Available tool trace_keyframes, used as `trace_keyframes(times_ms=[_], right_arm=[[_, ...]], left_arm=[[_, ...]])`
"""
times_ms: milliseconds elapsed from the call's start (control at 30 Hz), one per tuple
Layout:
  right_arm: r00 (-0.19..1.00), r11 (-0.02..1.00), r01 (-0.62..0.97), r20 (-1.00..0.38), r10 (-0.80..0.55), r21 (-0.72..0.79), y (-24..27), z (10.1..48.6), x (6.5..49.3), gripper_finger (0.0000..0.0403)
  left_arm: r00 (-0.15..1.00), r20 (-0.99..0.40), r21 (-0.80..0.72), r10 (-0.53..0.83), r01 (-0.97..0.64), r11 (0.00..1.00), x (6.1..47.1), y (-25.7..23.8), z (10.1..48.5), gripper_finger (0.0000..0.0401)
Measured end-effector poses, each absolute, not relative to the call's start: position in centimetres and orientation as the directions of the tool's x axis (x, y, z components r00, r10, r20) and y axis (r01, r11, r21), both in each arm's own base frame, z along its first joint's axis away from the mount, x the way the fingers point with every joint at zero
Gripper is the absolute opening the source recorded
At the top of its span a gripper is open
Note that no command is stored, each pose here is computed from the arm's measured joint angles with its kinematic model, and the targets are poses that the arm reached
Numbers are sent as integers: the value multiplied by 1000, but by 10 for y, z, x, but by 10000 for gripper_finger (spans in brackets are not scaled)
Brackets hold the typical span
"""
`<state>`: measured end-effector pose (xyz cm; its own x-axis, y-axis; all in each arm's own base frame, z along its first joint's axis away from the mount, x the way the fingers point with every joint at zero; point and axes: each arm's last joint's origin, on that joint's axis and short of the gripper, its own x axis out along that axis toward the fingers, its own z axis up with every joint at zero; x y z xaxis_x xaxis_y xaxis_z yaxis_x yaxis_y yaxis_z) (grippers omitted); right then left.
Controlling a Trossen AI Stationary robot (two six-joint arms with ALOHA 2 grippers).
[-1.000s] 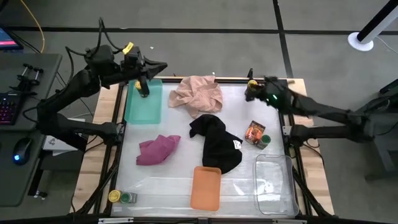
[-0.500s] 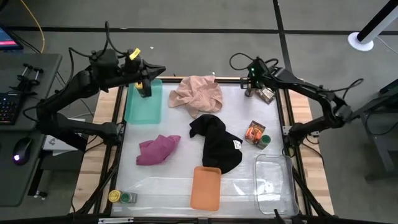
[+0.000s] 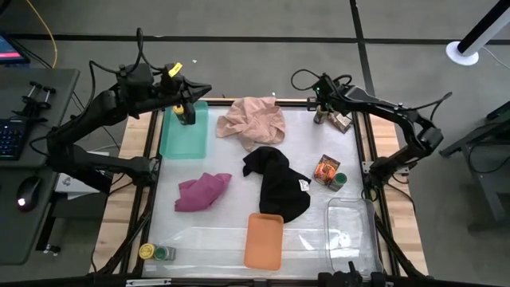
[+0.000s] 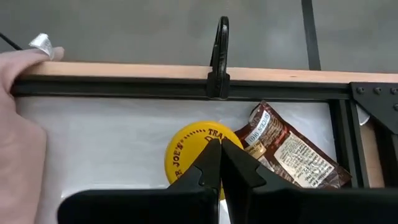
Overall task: Sort spices by type
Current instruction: Put the right yellow seasoning bottle into the green bin
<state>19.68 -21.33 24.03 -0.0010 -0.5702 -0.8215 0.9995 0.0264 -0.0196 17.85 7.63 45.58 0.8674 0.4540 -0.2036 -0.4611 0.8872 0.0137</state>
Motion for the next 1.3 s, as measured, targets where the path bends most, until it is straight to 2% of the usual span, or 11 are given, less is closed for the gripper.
trace_keyframes(times_ms=[367,600,733,1300], right_arm=[[22,27,1000,-824,-566,8,-211,227,196,0],[119,206,978,-831,-544,5,-196,226,213,0],[151,274,962,-835,-529,0,-186,225,221,0],[420,556,810,-847,-325,188,-118,226,270,0]], left_arm=[[867,-204,-9,455,-466,885,178,76,456,0],[872,-174,-33,457,-469,883,180,77,459,0],[876,-152,-37,458,-468,883,180,77,461,0],[870,-190,-33,454,-468,883,194,83,453,0]])
